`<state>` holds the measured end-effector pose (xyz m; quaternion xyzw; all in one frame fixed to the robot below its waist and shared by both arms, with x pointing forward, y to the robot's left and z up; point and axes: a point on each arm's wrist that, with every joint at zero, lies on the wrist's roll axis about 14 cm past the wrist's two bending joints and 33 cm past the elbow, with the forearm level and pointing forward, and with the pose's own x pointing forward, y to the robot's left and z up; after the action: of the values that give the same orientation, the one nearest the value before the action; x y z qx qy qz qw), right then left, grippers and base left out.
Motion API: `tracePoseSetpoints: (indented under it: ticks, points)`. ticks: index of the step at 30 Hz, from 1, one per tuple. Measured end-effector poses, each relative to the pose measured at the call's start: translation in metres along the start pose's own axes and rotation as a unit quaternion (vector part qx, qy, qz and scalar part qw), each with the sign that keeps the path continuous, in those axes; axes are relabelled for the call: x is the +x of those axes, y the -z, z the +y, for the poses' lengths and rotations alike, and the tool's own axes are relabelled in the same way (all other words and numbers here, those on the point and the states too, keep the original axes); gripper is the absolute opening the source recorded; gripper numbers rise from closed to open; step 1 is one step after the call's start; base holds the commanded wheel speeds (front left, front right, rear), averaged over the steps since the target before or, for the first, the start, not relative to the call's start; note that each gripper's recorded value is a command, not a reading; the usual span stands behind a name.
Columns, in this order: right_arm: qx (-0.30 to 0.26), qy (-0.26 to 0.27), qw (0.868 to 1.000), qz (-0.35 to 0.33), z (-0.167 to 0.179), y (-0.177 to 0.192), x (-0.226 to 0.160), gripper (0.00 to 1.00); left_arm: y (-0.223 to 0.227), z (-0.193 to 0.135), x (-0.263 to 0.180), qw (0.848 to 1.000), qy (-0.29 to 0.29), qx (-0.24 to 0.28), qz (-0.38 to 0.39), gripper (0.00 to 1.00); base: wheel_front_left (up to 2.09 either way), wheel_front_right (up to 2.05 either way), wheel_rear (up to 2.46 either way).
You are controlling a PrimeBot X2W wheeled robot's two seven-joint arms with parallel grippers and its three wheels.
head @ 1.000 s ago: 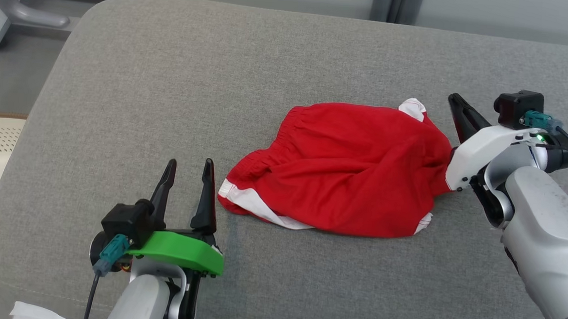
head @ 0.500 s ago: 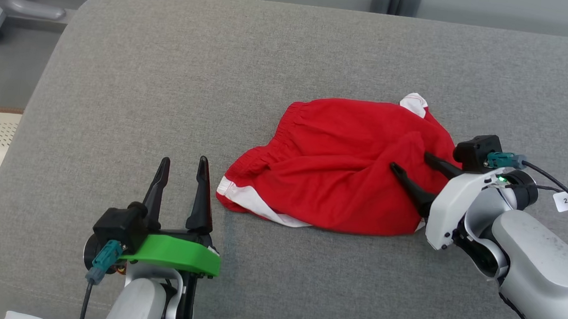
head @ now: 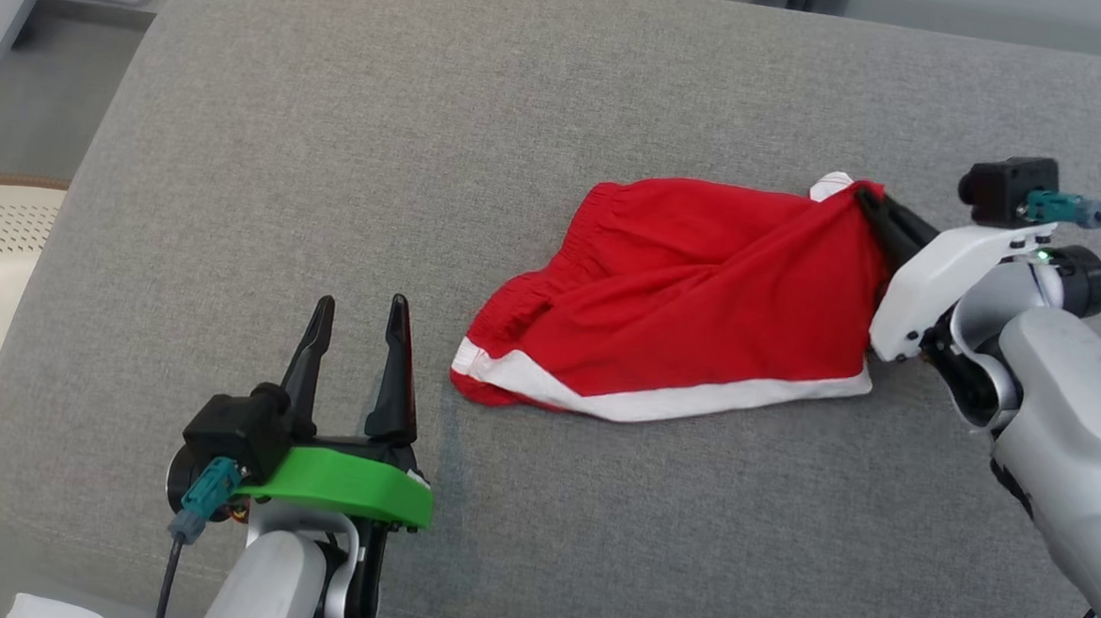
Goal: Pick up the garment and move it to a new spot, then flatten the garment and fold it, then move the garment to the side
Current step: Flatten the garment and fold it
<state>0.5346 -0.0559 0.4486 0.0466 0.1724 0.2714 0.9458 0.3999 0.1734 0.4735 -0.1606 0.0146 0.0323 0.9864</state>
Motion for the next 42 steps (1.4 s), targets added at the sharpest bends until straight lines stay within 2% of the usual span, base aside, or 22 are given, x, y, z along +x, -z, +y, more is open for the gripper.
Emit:
tracePoseSetpoints:
  ticks: [4, 5, 6, 7, 13, 16, 21, 24, 27, 31, 42]
  points:
    - [0.003, 0.038, 0.999, 0.009, -0.025, 0.002, 0.005, 0.00, 0.000, -0.001, 0.001, 1.000, 0.001, -0.001, 0.000, 1.00, 0.00, 0.00, 0.00]
    - [0.005, 0.042, 0.999, 0.017, -0.027, 0.006, 0.007, 0.16, 0.001, -0.001, 0.001, 1.000, 0.001, -0.002, 0.002, 1.00, 0.00, 0.00, 0.00]
    - [0.006, 0.046, 0.999, 0.024, -0.028, 0.011, 0.007, 0.47, 0.002, -0.002, 0.001, 1.000, 0.003, -0.002, 0.003, 1.00, 0.00, 0.00, 0.00]
    - [0.004, 0.049, 0.999, 0.022, -0.030, 0.010, 0.007, 1.00, 0.002, -0.004, 0.001, 1.000, 0.005, -0.002, 0.004, 1.00, 0.00, 0.00, 0.00]
    - [0.007, 0.071, 0.996, -0.057, -0.045, -0.022, -0.001, 1.00, 0.001, -0.018, 0.004, 1.000, 0.028, -0.005, 0.001, 1.00, 0.00, 0.00, 0.00]
    - [0.000, 0.094, 0.990, -0.108, -0.064, -0.047, -0.021, 1.00, 0.001, -0.031, 0.004, 0.999, 0.048, -0.006, 0.002, 1.00, 0.00, 0.00, 0.00]
    - [-0.013, 0.117, 0.983, -0.144, -0.079, -0.056, -0.056, 1.00, 0.003, -0.049, 0.006, 0.997, 0.076, -0.004, 0.004, 1.00, 0.00, 0.00, 0.00]
    - [-0.026, 0.115, 0.984, -0.130, -0.072, -0.035, -0.075, 1.00, 0.002, -0.060, 0.006, 0.996, 0.093, -0.006, 0.003, 1.00, 0.00, 0.00, 0.00]
    - [-0.029, 0.103, 0.990, -0.094, -0.054, 0.004, -0.092, 1.00, 0.002, -0.073, 0.006, 0.994, 0.110, -0.007, 0.002, 1.00, 0.00, 0.00, 0.00]
    - [-0.025, 0.089, 0.993, -0.068, -0.033, 0.034, -0.103, 1.00, 0.003, -0.081, 0.004, 0.993, 0.122, -0.007, 0.004, 1.00, 0.00, 0.00, 0.00]
    - [-0.019, 0.027, 0.999, -0.022, 0.020, 0.063, -0.075, 1.00, 0.002, -0.058, 0.002, 0.996, 0.091, 0.001, 0.002, 1.00, 0.00, 0.00, 0.00]
